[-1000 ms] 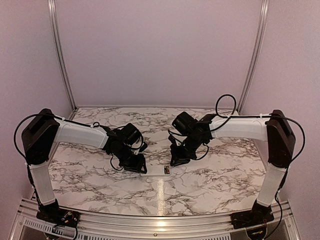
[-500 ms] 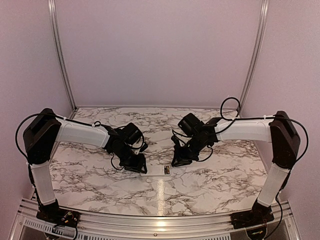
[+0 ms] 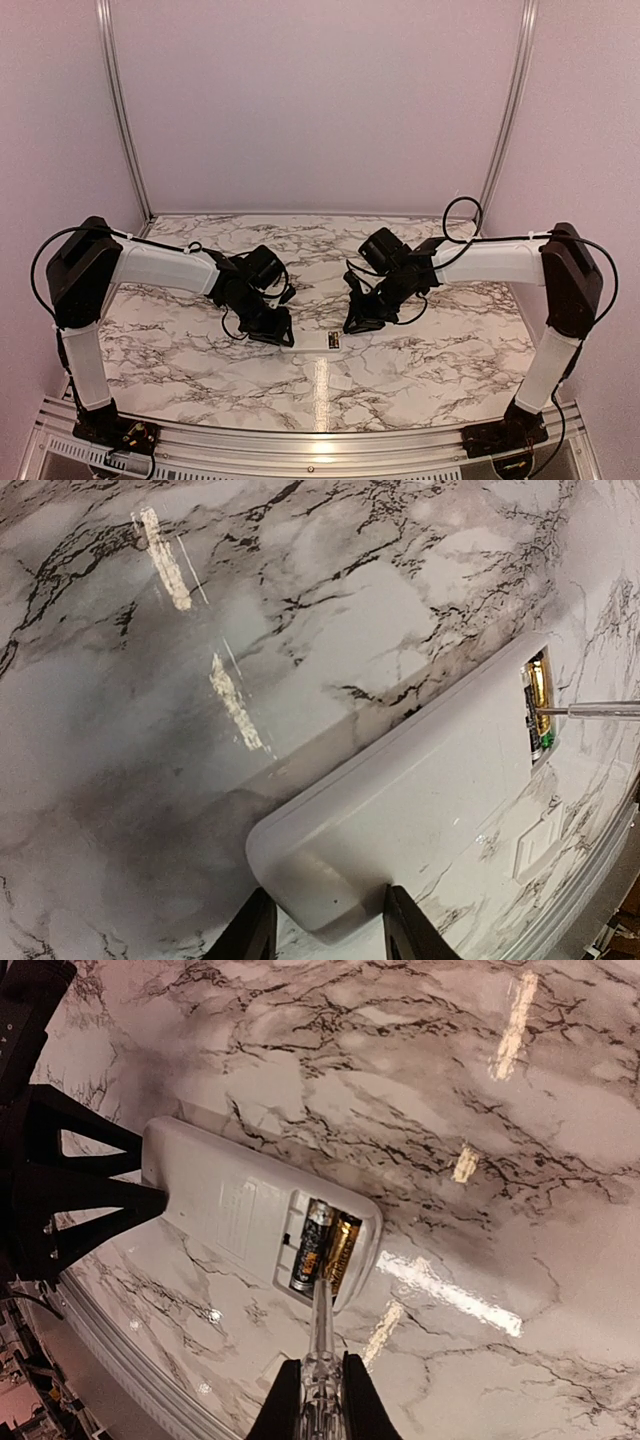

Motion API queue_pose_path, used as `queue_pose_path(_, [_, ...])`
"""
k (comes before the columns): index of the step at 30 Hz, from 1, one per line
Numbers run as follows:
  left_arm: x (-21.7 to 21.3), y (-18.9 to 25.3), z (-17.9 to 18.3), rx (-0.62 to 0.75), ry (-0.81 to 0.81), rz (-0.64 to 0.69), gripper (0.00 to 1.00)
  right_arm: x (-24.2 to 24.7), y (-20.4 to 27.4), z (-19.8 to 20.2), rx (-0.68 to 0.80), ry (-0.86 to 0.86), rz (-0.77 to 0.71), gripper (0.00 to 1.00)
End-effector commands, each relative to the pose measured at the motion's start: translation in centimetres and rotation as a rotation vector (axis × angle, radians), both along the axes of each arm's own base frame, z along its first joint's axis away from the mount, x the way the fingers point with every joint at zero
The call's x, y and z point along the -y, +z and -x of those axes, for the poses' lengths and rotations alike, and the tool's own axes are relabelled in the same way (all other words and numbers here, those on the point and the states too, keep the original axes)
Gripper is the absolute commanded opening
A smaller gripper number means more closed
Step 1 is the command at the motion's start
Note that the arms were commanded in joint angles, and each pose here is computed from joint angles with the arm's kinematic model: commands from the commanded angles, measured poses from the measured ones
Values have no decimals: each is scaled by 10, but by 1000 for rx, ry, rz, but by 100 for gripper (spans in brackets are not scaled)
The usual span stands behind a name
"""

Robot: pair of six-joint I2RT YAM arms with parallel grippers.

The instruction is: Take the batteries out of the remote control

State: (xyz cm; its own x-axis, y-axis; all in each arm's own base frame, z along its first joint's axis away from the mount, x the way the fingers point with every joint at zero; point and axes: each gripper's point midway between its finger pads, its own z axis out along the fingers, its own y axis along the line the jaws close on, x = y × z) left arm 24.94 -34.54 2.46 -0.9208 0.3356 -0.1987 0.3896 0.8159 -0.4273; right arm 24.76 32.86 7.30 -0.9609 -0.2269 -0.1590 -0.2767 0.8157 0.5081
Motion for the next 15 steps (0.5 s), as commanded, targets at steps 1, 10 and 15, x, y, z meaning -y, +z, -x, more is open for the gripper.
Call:
queue_pose_path(1, [4,-5,-5,22,-14,-15,38,0,-15,7,-25,3,27,0])
queue_pose_path(10, [7,6,-7,37,-16,3,44,-2,-14,4,18,35,180,0])
queue_pose_path(15, [11,4,-6,32,-26,11,46,-12,-11,6,30,51,180,0])
